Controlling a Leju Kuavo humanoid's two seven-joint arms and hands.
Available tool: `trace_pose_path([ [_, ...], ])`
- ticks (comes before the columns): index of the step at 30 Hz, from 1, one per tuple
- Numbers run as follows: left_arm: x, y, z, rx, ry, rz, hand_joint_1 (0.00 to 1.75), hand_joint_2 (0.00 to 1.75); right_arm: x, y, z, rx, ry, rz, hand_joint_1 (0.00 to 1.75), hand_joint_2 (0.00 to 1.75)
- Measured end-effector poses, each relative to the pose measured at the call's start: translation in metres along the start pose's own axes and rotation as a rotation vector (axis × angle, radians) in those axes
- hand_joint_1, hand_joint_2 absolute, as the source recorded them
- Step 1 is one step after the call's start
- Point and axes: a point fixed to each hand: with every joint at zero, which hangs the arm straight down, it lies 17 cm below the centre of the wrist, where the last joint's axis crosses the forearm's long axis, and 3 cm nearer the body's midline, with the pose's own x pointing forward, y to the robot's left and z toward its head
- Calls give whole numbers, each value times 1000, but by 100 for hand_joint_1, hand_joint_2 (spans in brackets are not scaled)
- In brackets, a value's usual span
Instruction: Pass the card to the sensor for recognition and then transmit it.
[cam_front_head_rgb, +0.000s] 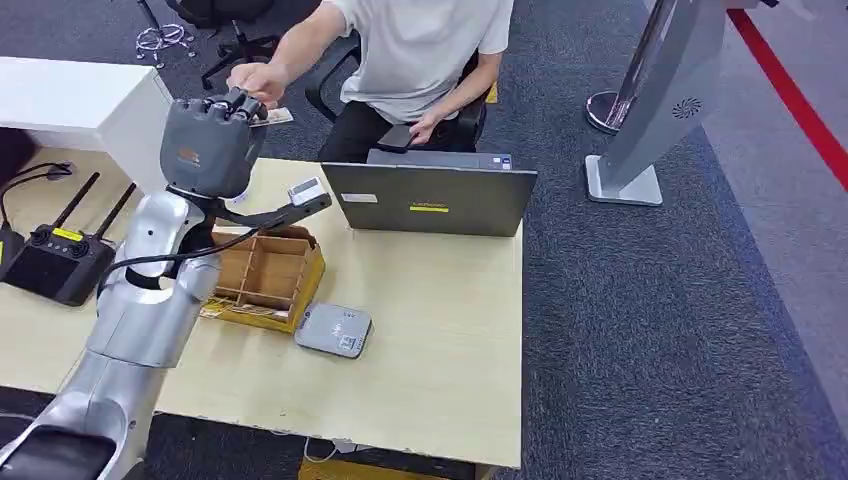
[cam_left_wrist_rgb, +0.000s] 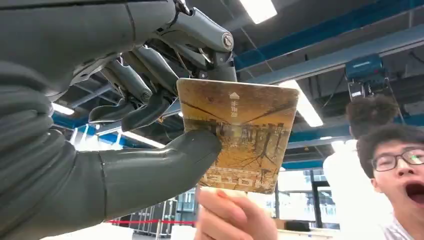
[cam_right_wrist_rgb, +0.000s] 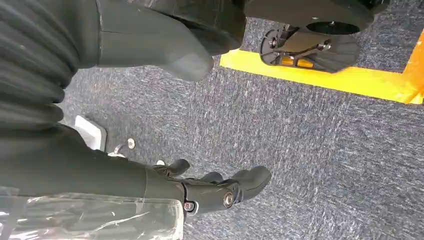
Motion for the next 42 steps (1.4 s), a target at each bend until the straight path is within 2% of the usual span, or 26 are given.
trace_pose_path([
  [4,3,-2,1,1,-1,8,175,175,0,0,0,0,0,-3,0,175],
  [7,19,-7,17,-2,-31,20,175,175,0,0,0,-2,3,-10,0,175],
  [10,56,-16,56,-10,-104,21,175,175,-2,-2,0,-8,12,-35,0,175],
  [14,119,-30,123,-62,-235,39,175,175,-5,-5,0,-32,21,-62,0,175],
  [21,172,-55,185,-178,-351,83,175,175,-7,-4,0,-33,32,-73,0,175],
  [25,173,-73,203,-255,-296,79,175,175,-7,-3,0,-32,32,-80,0,175],
  [33,180,-106,213,-339,-180,131,175,175,-10,-2,1,-28,50,-75,0,175],
  [42,188,-162,235,-556,-70,122,175,175,-11,3,2,-6,59,-85,0,175],
])
